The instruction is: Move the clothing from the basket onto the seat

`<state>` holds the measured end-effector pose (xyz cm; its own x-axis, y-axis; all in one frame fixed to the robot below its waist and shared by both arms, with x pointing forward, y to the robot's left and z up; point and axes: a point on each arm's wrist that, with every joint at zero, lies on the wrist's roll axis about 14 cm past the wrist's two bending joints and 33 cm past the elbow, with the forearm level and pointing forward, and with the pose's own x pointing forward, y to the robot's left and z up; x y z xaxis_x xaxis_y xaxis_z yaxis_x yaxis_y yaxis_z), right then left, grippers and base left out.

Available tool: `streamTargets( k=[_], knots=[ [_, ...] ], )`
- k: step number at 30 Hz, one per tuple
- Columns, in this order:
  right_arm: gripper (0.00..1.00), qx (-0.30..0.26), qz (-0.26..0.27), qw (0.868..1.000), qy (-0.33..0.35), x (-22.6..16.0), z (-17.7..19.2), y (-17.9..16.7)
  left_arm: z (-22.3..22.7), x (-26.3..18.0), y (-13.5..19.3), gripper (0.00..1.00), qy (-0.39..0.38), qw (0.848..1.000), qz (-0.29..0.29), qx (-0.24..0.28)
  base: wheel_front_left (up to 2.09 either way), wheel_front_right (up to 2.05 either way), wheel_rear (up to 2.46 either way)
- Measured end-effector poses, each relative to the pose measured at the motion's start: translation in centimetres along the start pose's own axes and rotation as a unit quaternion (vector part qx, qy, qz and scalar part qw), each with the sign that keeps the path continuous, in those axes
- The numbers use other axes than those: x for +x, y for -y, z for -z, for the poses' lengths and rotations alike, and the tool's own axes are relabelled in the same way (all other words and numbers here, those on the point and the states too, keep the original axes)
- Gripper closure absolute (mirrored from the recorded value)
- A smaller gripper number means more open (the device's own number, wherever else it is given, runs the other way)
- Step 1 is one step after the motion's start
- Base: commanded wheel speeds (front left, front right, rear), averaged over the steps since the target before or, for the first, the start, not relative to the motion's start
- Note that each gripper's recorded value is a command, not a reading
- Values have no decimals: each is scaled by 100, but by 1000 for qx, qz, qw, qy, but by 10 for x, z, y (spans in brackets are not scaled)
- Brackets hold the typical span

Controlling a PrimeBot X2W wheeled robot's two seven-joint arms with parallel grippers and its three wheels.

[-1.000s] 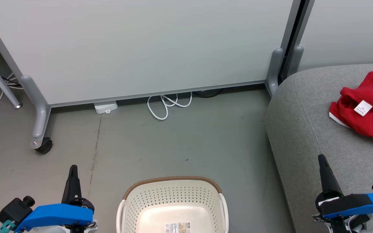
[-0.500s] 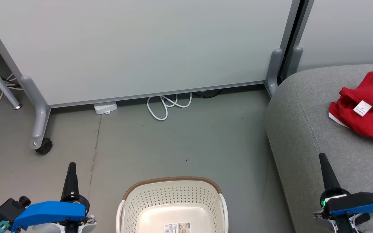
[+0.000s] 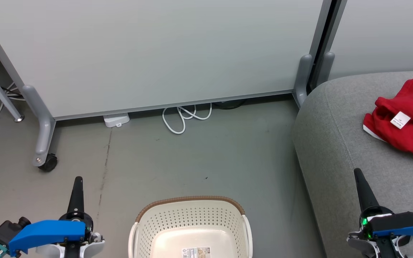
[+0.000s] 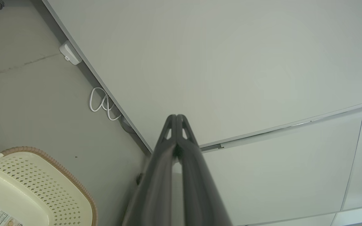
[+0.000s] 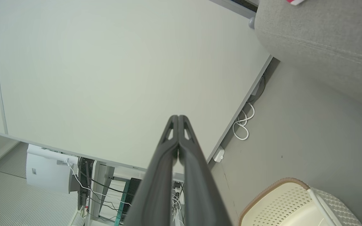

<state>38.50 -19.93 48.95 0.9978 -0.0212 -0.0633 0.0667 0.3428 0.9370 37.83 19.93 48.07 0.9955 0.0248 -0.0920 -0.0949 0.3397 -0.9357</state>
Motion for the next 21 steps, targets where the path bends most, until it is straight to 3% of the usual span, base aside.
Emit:
streamTargets(
  k=[21],
  knots=[
    [100, 92, -12, 996, -2, 1, -3, -6, -4, 4, 10, 100, -2, 996, 17, -92, 0, 0, 0]
  ],
)
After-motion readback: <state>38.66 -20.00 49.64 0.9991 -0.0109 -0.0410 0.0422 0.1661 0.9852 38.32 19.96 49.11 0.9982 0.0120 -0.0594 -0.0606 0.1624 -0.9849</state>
